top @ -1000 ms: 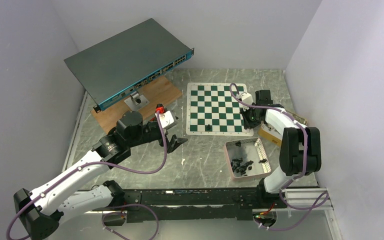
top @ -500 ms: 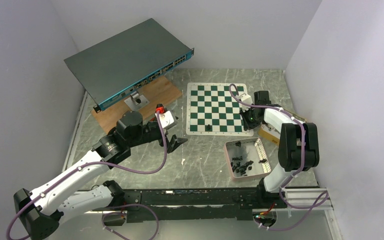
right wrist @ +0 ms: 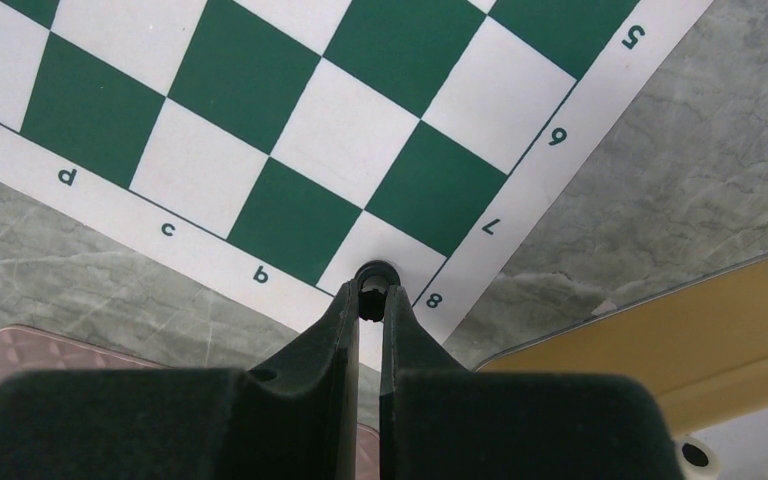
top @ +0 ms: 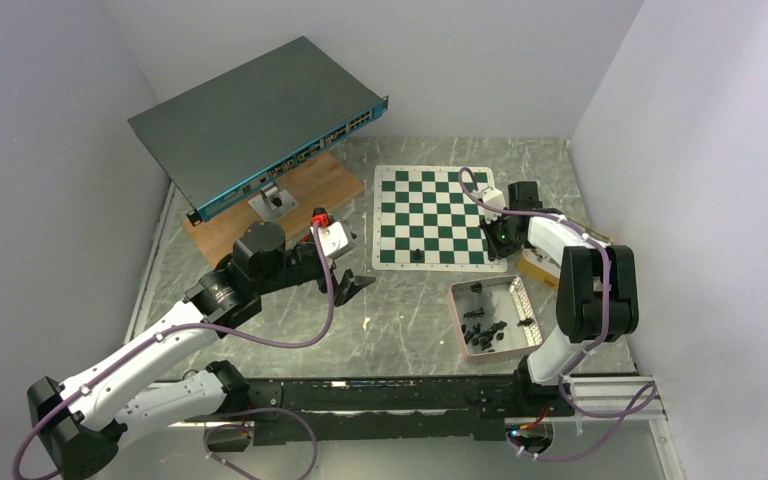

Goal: Set up the chess pieces on the board

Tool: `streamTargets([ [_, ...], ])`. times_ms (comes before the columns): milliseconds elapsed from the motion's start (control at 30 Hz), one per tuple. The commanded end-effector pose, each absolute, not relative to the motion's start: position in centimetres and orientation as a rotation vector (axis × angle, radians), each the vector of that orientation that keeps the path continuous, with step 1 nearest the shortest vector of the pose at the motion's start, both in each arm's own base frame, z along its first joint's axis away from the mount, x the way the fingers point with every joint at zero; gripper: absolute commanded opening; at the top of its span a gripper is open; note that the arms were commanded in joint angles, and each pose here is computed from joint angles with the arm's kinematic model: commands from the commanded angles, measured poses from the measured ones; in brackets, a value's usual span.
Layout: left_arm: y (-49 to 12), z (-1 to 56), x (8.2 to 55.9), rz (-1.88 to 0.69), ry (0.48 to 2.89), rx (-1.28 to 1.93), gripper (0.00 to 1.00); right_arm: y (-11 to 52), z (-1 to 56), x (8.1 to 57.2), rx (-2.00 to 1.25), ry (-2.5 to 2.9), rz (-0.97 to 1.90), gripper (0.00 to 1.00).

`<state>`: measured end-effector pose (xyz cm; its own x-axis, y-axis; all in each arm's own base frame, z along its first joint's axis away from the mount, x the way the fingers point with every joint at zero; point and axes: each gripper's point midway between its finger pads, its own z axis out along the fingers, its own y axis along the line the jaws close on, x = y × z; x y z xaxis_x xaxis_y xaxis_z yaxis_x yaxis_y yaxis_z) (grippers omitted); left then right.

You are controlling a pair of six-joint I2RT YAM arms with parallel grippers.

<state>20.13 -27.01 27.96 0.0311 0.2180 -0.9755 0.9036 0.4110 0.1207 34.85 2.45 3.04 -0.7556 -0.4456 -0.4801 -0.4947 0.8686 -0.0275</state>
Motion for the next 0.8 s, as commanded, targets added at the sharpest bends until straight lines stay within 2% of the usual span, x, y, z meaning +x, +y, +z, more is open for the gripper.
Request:
streamTargets([
  [0, -27.2, 29.4, 20.1, -0.716, 1.424, 1.055, 1.00, 1.9, 3.3, 36.0, -0.648, 2.540, 0.095, 0.00],
  [233, -27.2, 29.4, 20.2, -0.714, 1.427, 1.054, 1.00, 1.9, 2.8, 35.8, -0.652, 2.557, 0.100, 0.10],
  [767, -27.3, 29.3, 20.2, -0.720, 1.428, 1.060, 1.00, 1.9, 4.0, 36.1, -0.628, 2.525, 0.097, 0.44],
])
